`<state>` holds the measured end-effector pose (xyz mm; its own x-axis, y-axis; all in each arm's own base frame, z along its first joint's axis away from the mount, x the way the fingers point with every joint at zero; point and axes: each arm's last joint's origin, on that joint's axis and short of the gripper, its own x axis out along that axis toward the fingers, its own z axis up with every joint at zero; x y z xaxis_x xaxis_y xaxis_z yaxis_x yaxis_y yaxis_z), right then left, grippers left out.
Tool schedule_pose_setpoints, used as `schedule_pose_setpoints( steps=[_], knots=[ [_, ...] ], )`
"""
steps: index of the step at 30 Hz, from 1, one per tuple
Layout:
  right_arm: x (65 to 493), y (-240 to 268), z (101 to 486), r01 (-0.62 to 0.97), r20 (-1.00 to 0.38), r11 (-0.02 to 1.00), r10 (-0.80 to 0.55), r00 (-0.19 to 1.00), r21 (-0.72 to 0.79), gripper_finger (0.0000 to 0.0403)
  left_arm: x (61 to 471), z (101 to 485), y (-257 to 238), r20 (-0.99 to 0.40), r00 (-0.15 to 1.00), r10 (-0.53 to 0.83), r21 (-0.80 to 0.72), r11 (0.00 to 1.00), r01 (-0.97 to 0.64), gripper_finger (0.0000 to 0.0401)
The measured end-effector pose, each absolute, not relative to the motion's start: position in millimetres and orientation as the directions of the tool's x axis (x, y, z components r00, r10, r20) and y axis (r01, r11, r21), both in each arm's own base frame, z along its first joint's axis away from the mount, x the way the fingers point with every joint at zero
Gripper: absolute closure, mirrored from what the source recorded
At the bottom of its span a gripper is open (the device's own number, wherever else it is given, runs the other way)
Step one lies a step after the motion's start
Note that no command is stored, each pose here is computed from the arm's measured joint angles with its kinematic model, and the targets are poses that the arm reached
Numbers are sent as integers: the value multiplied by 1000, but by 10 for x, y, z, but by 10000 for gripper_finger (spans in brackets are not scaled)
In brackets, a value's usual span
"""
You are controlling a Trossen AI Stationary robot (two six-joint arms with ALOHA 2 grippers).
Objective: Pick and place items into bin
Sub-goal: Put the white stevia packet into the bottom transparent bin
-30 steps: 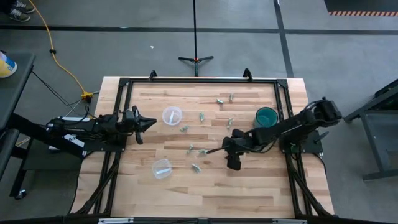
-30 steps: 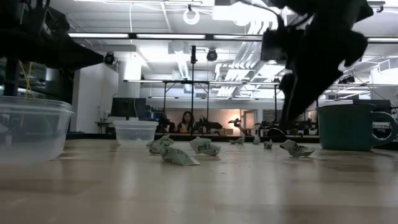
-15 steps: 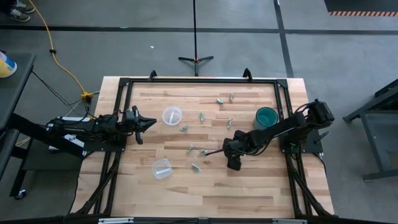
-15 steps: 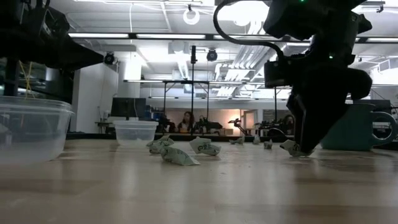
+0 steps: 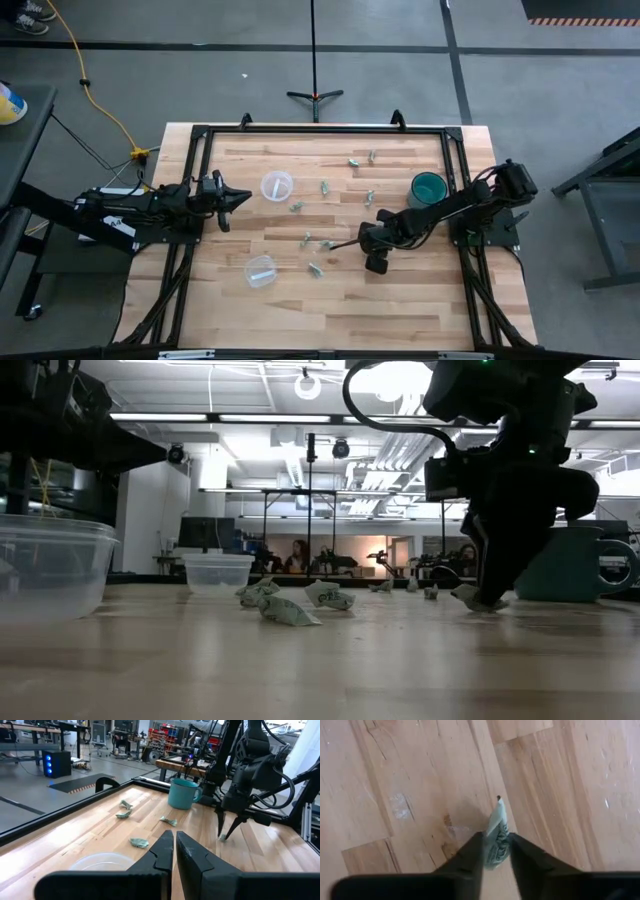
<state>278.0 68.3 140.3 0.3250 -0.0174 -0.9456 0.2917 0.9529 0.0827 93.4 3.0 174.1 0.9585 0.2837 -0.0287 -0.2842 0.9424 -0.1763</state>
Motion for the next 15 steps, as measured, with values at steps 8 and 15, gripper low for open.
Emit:
schedule_pose_setpoints(
  steps=[8,15],
  knots=[
    [2885,711,1445,228,-900,967,6,435,116,391,934,1741,31,-29,958,285,-176,942,-285,345],
    [3169,833,1679,-21,-681,995,83,728,99,400,934,1741,31,-28,958,286,-176,942,-286,345]
  ],
)
